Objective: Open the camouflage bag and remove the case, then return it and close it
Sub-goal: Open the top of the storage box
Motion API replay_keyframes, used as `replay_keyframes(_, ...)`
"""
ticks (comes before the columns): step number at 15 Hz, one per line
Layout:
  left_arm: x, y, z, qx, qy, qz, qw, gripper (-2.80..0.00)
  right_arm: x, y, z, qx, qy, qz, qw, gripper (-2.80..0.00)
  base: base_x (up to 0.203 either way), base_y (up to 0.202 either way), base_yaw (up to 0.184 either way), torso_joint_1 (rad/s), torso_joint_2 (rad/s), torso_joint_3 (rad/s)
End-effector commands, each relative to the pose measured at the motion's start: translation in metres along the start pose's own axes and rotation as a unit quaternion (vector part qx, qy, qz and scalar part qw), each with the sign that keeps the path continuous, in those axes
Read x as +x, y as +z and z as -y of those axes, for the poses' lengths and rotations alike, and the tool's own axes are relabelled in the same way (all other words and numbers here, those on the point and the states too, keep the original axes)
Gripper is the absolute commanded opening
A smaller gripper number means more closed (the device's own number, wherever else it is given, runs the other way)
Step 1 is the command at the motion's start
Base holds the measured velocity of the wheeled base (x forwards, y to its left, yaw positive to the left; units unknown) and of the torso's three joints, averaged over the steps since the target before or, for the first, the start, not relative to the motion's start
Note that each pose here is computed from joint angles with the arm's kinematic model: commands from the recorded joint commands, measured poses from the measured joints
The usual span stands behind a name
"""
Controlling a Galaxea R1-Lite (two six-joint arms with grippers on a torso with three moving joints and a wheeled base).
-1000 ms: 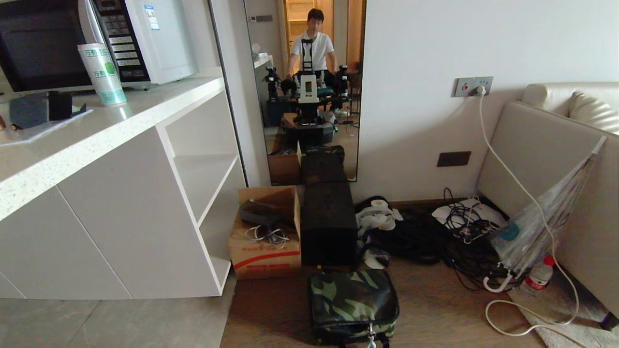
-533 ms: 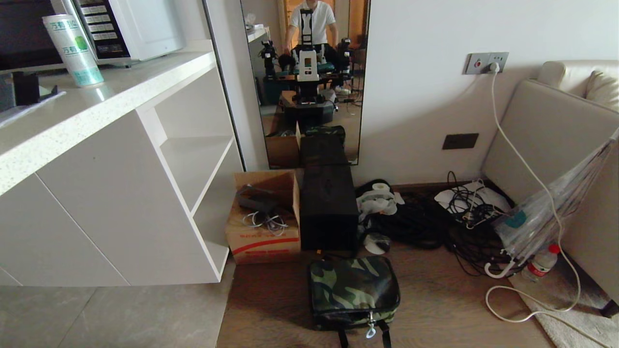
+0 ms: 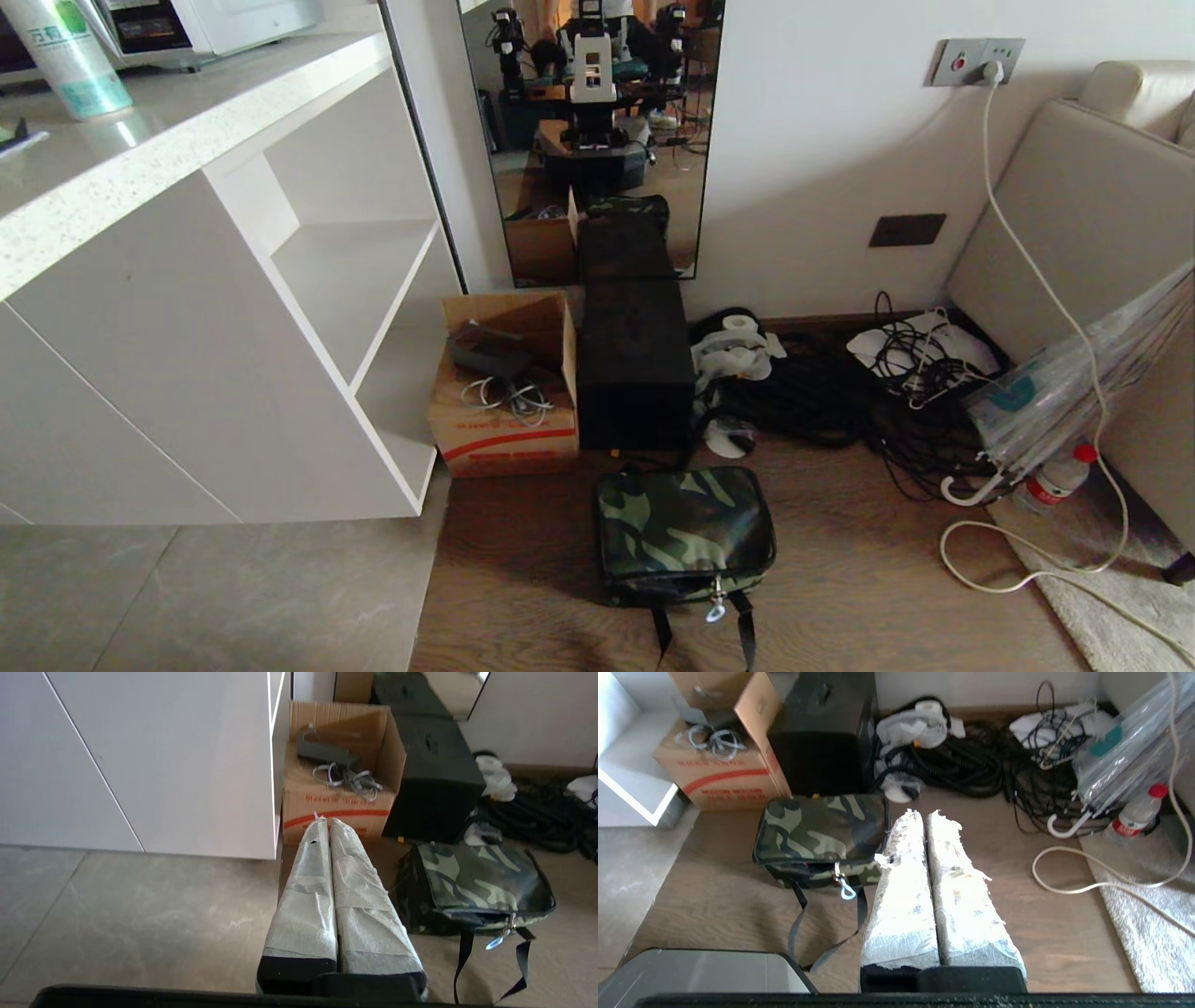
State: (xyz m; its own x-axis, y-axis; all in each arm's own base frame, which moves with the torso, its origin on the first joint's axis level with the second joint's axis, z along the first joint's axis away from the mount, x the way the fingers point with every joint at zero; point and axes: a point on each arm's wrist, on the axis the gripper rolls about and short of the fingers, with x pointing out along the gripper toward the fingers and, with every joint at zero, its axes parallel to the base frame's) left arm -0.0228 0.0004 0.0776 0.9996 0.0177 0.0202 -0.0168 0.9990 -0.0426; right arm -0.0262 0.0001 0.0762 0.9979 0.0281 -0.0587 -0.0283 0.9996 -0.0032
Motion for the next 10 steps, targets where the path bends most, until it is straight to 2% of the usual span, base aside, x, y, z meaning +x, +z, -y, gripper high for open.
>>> replay_keyframes(1,0.0006,-0.0024,-0.0001,0.000,0.001,-0.004,1.0000,-2.80,0.0000,0.0001,0.0000,0.000,0.001,-0.001,1.000,-2.80,0.000,0.000,0.000,0.002,0.00,-0.198)
replay_keyframes(10,0.0007,-0.0027,-0.0001,0.000,0.001,-0.004,1.0000,-2.80,0.0000,0.0001,0.0000,0.000,0.001,-0.001,1.000,-2.80,0.000,0.000,0.000,0.003,0.00,-0.199)
